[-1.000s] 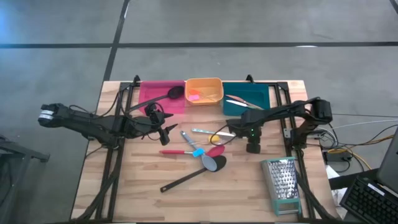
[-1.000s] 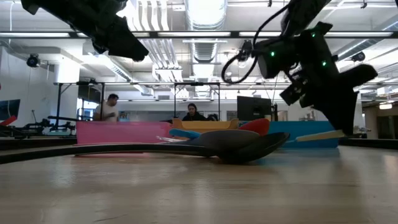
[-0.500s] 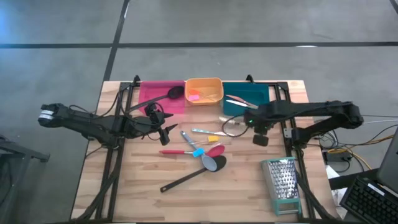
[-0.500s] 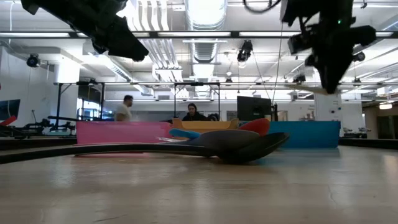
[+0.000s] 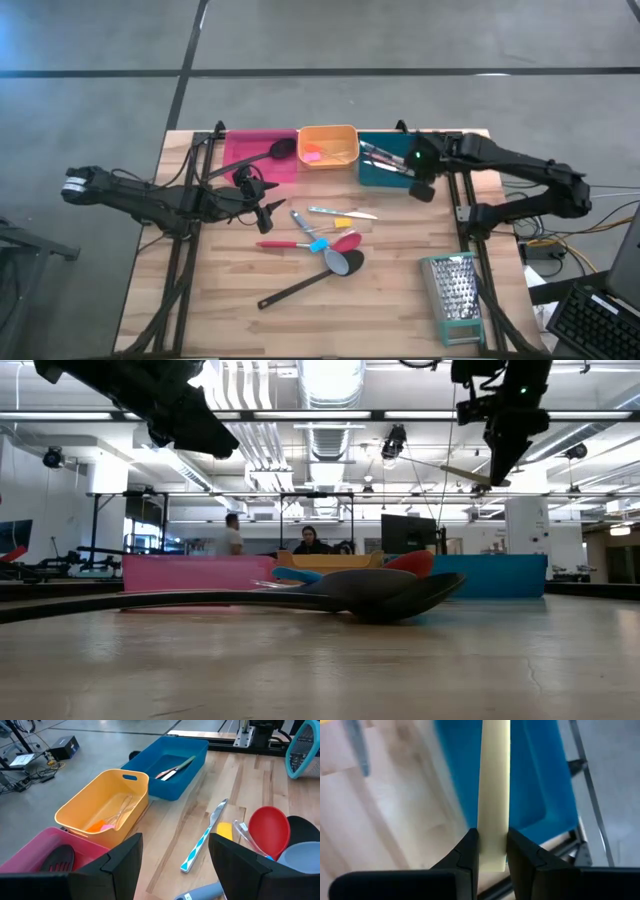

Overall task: Pick & Place Kitchen Items
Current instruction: Put the yellow knife into the blue bin

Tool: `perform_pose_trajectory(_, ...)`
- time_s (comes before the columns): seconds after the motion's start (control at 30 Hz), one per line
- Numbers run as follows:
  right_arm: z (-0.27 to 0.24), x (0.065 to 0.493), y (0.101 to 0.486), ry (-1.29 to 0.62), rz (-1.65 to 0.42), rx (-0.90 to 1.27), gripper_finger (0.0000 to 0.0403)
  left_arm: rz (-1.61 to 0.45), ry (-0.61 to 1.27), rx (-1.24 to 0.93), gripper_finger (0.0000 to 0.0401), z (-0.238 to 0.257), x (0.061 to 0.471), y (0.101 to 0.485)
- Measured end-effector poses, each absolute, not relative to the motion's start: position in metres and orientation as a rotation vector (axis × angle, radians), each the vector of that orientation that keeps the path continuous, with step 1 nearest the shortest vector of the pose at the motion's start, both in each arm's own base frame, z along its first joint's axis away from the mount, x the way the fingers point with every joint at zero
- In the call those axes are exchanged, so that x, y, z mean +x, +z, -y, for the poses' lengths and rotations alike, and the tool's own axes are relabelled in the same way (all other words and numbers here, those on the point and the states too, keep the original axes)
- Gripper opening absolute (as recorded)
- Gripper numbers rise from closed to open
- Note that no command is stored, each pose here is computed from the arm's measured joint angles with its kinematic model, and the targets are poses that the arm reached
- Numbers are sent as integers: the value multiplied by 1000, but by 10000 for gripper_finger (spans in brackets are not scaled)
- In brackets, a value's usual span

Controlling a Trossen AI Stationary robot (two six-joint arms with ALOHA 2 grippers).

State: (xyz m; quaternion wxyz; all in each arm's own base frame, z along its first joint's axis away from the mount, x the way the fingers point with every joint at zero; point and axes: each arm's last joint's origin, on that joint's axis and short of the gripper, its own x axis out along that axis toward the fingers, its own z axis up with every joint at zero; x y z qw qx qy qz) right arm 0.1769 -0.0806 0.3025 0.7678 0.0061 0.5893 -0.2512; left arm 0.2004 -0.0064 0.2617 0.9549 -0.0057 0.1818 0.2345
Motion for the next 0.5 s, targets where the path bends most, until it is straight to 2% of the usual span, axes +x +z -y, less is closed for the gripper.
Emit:
perform_pose_trajectory(0.23,117,179,300,-599,-1326,56,61,-369,476,-11,232,6,200,262)
perform_pose_trajectory(0.5,154,182,275,-600,-1431,145,61,-369,476,-11,232,6,200,262)
